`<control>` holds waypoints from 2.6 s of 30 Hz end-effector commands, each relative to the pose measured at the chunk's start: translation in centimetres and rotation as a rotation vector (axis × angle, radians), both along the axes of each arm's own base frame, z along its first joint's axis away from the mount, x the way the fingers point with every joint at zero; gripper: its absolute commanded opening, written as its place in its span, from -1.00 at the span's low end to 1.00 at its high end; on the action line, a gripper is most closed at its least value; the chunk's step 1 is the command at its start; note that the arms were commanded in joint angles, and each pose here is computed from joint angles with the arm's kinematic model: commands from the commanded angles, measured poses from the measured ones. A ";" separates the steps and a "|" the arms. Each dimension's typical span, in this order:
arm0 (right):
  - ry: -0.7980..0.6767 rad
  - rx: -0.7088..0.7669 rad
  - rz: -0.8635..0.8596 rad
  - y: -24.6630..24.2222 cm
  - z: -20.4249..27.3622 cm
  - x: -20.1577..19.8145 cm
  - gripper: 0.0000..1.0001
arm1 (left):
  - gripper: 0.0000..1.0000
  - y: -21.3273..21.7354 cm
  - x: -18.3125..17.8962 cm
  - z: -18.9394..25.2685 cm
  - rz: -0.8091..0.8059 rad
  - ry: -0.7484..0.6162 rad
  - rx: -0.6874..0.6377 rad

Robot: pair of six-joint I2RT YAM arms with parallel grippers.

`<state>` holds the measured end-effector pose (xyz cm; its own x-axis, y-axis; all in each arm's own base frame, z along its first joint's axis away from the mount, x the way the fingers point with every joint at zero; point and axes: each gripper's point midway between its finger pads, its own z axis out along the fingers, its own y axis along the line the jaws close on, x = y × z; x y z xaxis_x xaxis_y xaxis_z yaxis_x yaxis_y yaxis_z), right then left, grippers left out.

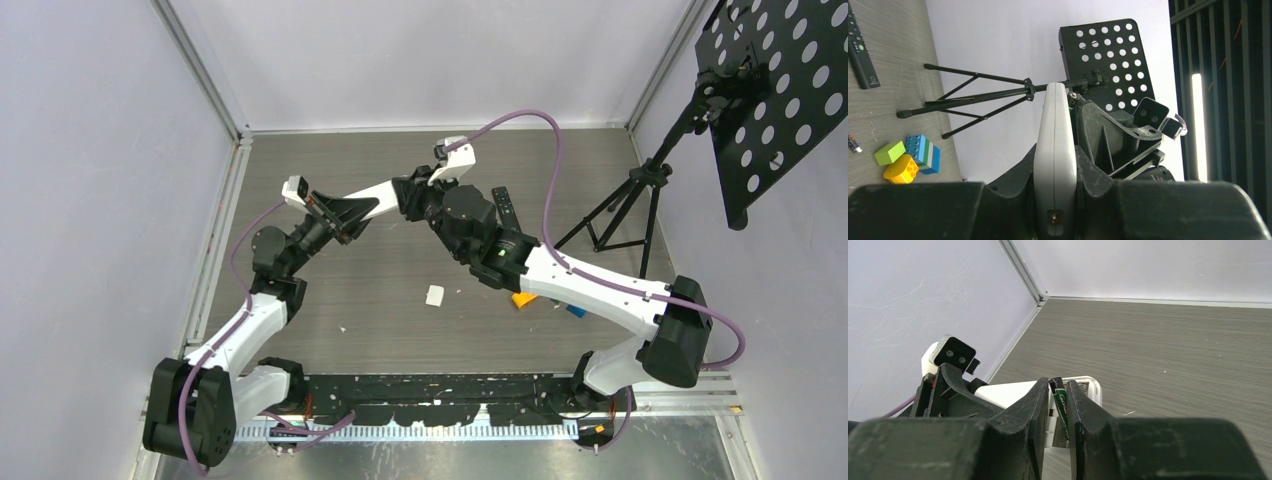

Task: Load the batteries into the remote control
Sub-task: Load the battery into the remote control.

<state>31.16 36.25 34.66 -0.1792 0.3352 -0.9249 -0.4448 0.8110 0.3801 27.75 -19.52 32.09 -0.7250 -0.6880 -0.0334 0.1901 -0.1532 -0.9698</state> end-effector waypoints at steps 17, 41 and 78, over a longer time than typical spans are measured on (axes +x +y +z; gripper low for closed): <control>0.097 0.033 0.016 -1.9 1.6 -0.8 -0.31 | -1.00 0.3 -2.4 5.0 0.005 -0.278 -0.022; 0.353 0.455 0.205 -3.2 1.6 -2.6 0.19 | -1.00 -0.4 -2.6 3.6 0.007 -0.440 0.099; 0.249 0.144 0.194 -3.5 -0.4 -2.4 -0.33 | -1.00 -0.3 -2.2 2.2 0.038 -0.404 0.182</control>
<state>28.41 32.73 32.78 -0.5038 0.3989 -0.7662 -0.4471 0.6386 0.6264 26.41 -19.97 32.53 -0.6326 -0.6675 -0.3928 0.4977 0.0382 -0.8665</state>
